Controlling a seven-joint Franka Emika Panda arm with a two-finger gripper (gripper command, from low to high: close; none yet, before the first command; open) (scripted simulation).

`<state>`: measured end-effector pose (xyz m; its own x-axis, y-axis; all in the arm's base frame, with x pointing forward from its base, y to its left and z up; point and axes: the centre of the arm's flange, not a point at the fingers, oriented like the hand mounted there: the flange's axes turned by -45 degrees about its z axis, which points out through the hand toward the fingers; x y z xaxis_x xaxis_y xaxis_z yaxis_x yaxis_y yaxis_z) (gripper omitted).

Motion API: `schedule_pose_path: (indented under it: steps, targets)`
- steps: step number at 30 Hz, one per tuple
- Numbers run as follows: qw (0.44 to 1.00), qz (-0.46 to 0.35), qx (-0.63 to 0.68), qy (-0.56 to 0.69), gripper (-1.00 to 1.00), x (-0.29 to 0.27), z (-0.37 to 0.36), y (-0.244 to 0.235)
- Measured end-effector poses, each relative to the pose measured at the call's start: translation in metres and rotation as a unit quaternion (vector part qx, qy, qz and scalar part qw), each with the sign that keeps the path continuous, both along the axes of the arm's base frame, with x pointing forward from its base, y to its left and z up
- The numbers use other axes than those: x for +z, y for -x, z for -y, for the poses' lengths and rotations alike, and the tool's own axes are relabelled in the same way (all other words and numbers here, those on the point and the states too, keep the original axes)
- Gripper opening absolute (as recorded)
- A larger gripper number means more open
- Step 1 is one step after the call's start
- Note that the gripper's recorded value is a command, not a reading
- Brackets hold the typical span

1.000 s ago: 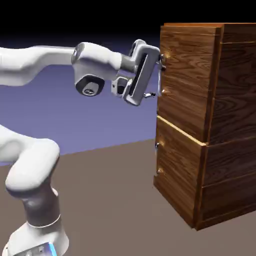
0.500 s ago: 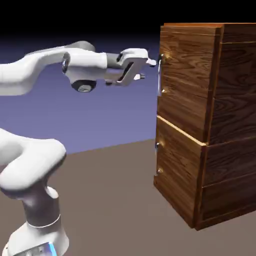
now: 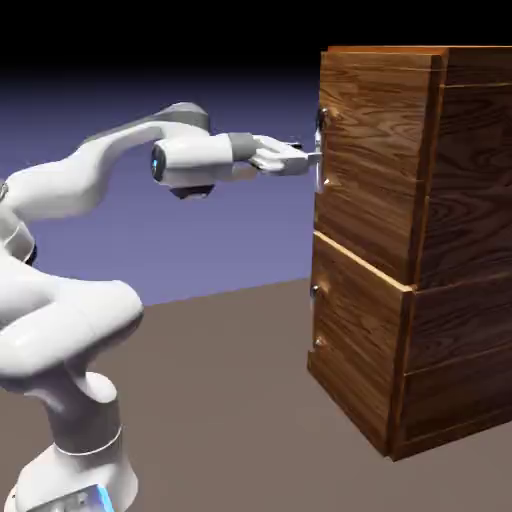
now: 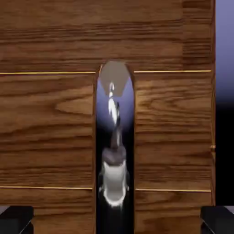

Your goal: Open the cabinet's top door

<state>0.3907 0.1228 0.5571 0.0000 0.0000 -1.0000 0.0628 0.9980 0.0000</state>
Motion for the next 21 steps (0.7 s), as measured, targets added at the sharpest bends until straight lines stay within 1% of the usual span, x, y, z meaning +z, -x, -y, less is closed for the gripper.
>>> schedule_pose_path:
  steps: [2, 12, 21]
  targets:
    - [1.0, 0.0, 0.0, 0.0, -1.0, 0.0, 0.0, 0.0]
    - [0.985, 0.0, 0.17, 0.0, -1.0, 0.0, 0.058, 0.079]
    - [0.958, 0.0, 0.286, 0.0, -1.0, 0.0, 0.113, 0.121]
